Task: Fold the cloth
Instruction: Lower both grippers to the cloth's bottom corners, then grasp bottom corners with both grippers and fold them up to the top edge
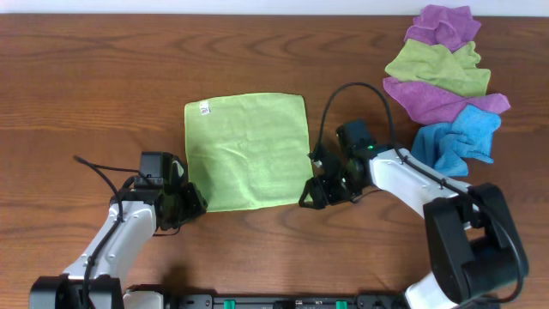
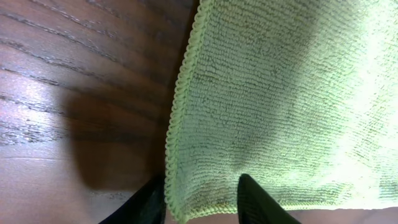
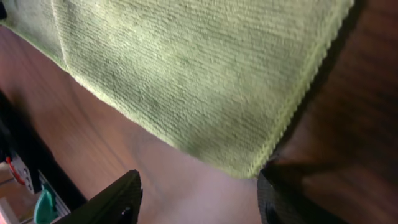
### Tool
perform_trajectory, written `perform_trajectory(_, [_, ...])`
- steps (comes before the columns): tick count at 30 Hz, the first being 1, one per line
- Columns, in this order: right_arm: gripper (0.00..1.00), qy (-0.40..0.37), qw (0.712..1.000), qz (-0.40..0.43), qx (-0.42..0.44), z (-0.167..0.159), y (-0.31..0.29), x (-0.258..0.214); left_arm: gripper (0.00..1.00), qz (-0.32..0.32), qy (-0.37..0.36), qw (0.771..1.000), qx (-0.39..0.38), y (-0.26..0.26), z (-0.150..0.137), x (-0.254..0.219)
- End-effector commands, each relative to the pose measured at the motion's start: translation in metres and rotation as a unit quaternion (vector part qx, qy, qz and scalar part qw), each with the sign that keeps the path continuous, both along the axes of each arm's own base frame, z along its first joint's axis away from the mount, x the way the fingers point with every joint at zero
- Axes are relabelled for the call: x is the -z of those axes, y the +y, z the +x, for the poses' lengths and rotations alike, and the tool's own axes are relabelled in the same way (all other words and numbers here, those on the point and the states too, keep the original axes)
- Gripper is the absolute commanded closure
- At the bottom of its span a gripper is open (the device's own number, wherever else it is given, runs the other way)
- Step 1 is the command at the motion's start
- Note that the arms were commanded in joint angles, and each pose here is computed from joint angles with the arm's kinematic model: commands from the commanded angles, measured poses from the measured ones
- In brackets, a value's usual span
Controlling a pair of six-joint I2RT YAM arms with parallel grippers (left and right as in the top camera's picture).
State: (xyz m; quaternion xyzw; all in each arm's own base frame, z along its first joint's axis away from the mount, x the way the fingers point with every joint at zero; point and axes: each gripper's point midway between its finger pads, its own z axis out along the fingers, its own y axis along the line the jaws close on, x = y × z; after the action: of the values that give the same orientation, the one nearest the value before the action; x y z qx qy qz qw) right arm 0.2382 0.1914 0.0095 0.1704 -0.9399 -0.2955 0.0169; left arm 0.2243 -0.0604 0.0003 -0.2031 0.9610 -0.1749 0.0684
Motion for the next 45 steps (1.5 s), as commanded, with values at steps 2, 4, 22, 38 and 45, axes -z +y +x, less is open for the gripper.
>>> perform_trajectory(2, [0.44,0.002,1.000,-0.020,0.004,-0.002,-0.001,0.010,0.69,0.003,0.008,1.000,-0.002,0.002,-0.002,0.004])
perform_trajectory(4, [0.46,-0.001,1.000,-0.023,0.007,0.000,-0.001,0.010,0.76,0.003,0.007,1.000,-0.002,0.002,-0.002,0.004])
perform_trajectory(22, [0.96,-0.019,0.999,-0.016,0.023,0.012,0.003,0.009,0.94,-0.001,-0.001,1.000,-0.005,0.001,0.002,0.003])
perform_trajectory(38, [0.99,-0.039,0.998,0.001,0.046,0.038,0.014,-0.011,0.94,-0.031,-0.056,0.998,0.000,-0.009,0.037,-0.023])
perform_trajectory(45, [0.98,-0.089,0.994,0.000,0.063,0.076,0.021,-0.039,0.94,0.001,-0.117,0.993,0.009,-0.001,0.077,-0.060])
